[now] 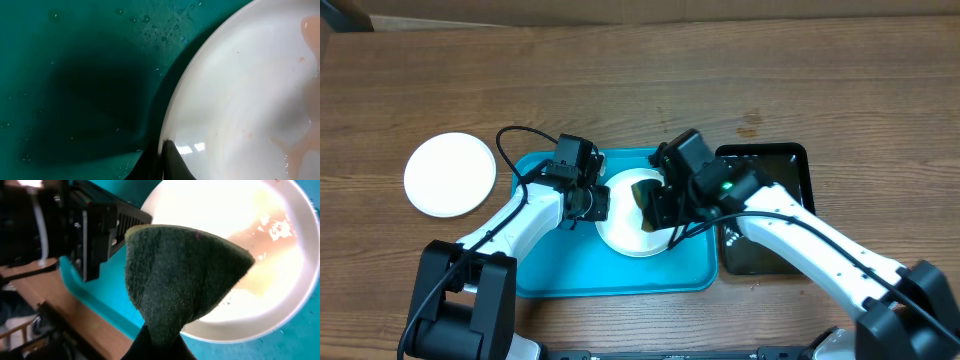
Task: Clean dirty plates on tray and stack at the side
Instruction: 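Scrub the white plate again with the sponge in right gripper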
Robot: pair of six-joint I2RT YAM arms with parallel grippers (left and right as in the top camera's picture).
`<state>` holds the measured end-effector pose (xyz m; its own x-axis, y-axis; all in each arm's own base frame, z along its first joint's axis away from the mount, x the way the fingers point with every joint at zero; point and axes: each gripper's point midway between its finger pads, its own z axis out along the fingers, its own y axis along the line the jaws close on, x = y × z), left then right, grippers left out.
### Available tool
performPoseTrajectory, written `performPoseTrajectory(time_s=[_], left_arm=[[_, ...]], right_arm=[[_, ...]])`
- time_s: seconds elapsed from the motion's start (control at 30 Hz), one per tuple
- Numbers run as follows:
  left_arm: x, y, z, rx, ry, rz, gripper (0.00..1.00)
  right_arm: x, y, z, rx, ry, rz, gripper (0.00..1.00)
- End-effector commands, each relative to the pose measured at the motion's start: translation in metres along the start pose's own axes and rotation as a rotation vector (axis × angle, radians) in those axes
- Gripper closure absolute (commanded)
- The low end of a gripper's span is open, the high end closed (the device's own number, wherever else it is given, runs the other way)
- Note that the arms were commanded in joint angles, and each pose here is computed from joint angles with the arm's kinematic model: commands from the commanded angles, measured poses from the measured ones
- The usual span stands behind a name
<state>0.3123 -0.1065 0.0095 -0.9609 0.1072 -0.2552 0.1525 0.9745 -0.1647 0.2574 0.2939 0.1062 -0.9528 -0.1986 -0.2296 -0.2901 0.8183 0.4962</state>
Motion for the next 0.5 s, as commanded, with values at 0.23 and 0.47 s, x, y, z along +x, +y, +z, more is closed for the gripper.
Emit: performPoseTrajectory(time_s=[0.23,0.47], left_arm=[[0.010,0.001,0.004,-0.003,0.033,0.025,0.96],[0.009,0.001,0.004,-0.003,0.031,0.025,0.96]], right_arm=[[-0.025,-0.052,0.045,0.156,-0.062,0.155,0.96],[-0.032,-0.067,0.042,0.171,-0.075,0.187,0.96]])
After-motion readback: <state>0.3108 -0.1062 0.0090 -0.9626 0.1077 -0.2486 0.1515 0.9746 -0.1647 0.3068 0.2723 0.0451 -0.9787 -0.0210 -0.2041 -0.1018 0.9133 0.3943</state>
